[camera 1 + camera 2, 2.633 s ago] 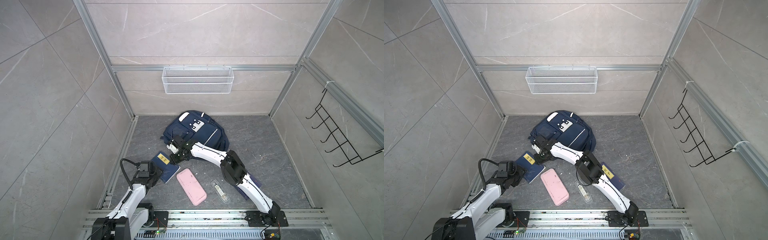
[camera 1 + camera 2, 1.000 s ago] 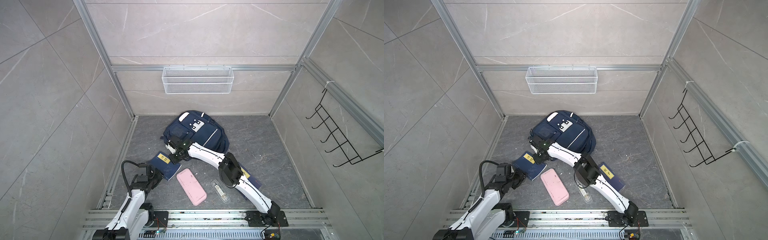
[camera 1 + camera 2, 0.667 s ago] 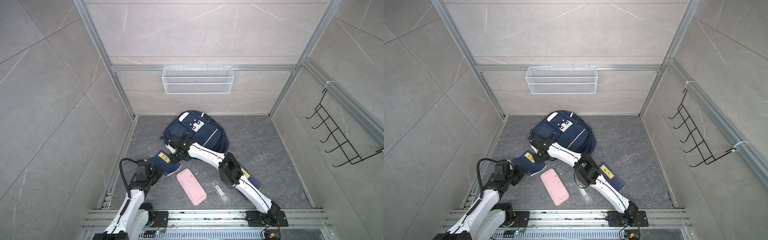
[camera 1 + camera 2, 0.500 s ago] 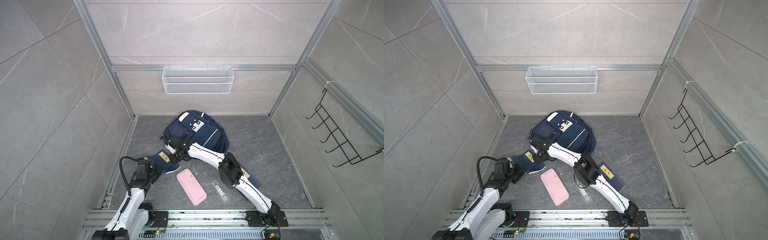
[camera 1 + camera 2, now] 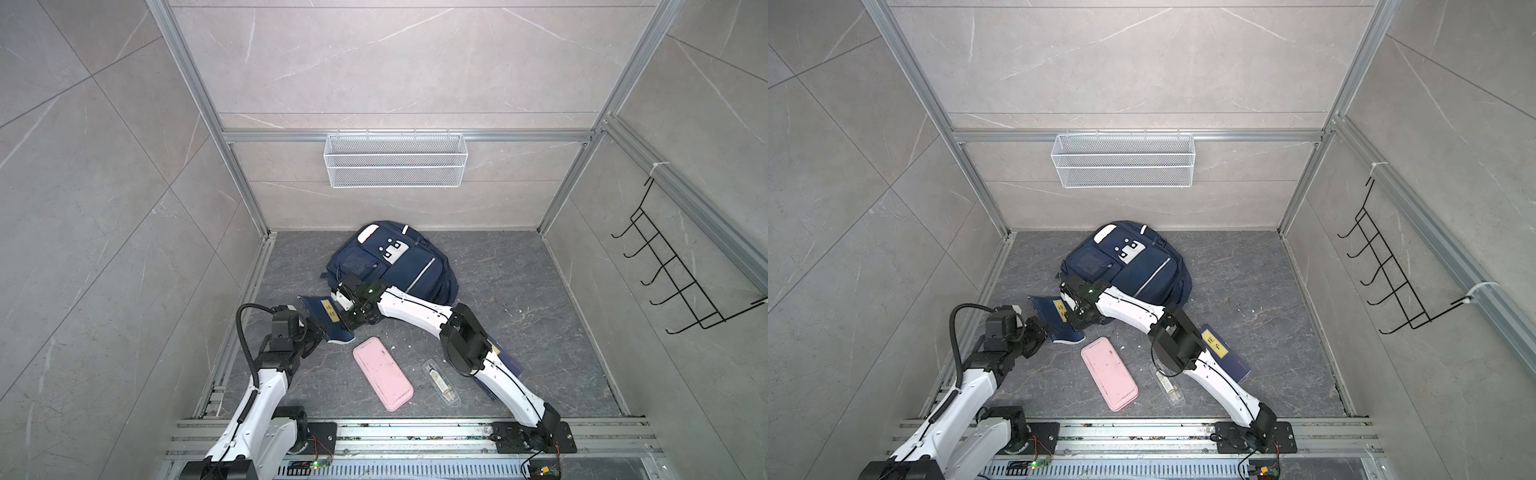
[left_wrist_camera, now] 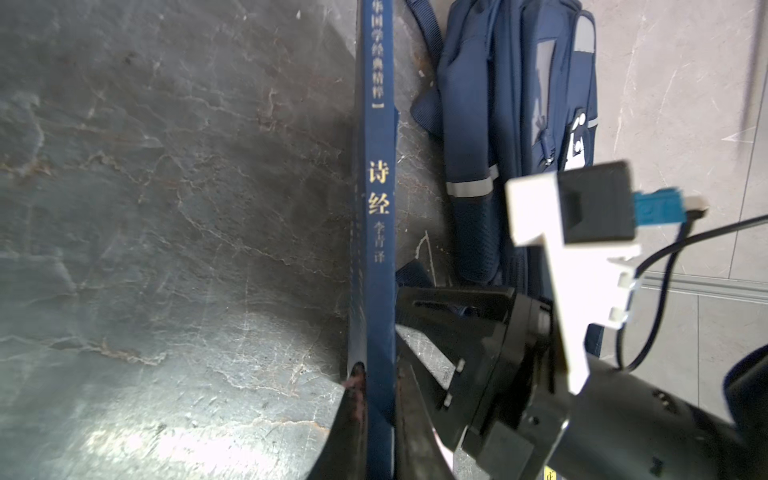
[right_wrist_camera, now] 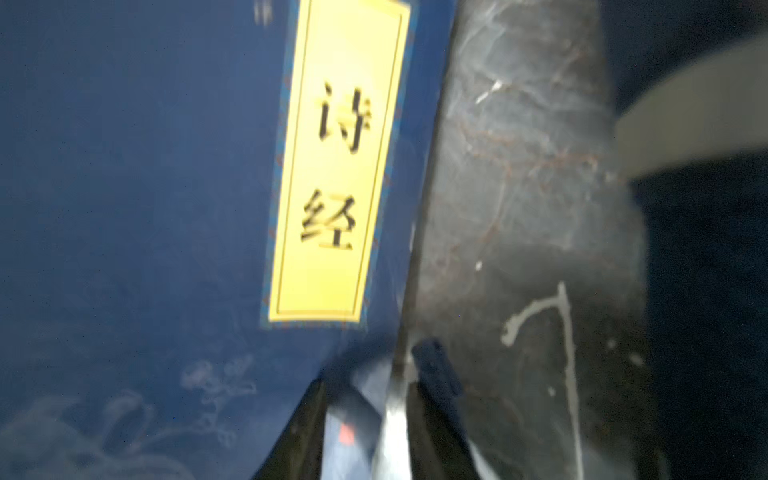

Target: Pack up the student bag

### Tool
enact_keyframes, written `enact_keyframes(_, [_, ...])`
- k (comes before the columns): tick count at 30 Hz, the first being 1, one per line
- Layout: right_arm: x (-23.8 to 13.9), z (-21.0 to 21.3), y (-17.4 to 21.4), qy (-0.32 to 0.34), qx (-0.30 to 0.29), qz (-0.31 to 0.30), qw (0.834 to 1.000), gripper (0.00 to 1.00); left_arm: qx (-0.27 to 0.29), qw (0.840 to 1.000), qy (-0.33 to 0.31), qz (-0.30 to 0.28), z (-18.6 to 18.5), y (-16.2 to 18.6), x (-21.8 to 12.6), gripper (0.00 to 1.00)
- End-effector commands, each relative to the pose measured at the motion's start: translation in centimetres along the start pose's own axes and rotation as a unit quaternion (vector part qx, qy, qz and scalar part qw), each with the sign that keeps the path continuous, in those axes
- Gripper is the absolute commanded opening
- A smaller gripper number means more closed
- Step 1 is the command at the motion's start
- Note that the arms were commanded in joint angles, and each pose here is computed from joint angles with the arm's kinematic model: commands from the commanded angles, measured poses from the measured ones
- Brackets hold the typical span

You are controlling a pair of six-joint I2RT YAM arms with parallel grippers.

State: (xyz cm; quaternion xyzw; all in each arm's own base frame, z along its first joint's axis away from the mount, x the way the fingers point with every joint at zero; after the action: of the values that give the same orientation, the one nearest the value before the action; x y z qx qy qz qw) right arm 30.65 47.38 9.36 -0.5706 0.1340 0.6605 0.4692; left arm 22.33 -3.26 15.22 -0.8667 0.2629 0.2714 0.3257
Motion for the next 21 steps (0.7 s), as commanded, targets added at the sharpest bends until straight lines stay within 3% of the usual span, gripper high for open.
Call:
enact_keyframes(1, [-2.4, 1.4, 0.6, -0.025, -0.003, -0.011, 1.000, 0.44, 0.049, 0.997, 0.053, -0.039, -3.3, -2.2, -2.5, 0.00])
enact_keyframes(7, [-8.0, -0.1, -0.3, -0.061, 0.027, -0.094, 0.993, 0.55, 0.074, 0.993, 0.072, -0.050, -4.8, -2.8, -4.8, 0.00])
enact_keyframes(14, [-14.8, -3.0, -1.0, -0.125, 0.084, -0.186, 0.971, 0.64, 0.105, 0.986, 0.120, -0.057, -7.2, -3.5, -6.9, 0.00])
enact_keyframes(17, [-16.9, -3.3, -0.8, -0.143, 0.094, -0.198, 0.965, 0.69, 0.112, 0.979, 0.164, -0.047, -8.4, -3.7, -7.0, 0.00])
enact_keyframes(21, [-17.1, -5.1, -0.2, -0.204, 0.150, -0.184, 0.950, 0.71, 0.115, 0.966, 0.229, 0.016, -9.9, -3.5, -5.3, 0.00])
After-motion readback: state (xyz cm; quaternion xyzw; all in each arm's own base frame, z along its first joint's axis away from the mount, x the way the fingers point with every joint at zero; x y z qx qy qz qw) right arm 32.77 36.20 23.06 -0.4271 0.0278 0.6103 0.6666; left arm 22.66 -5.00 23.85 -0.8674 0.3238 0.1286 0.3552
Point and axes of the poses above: each gripper's point midway between its finger pads, its own x axis out along the fingers, its own z axis along the line the jaws close on, y = z × x, the point moved 7 cm from there along -x, back along the fingers, and after that the axes turned 5 degrees about x, right-handed, at the moved point
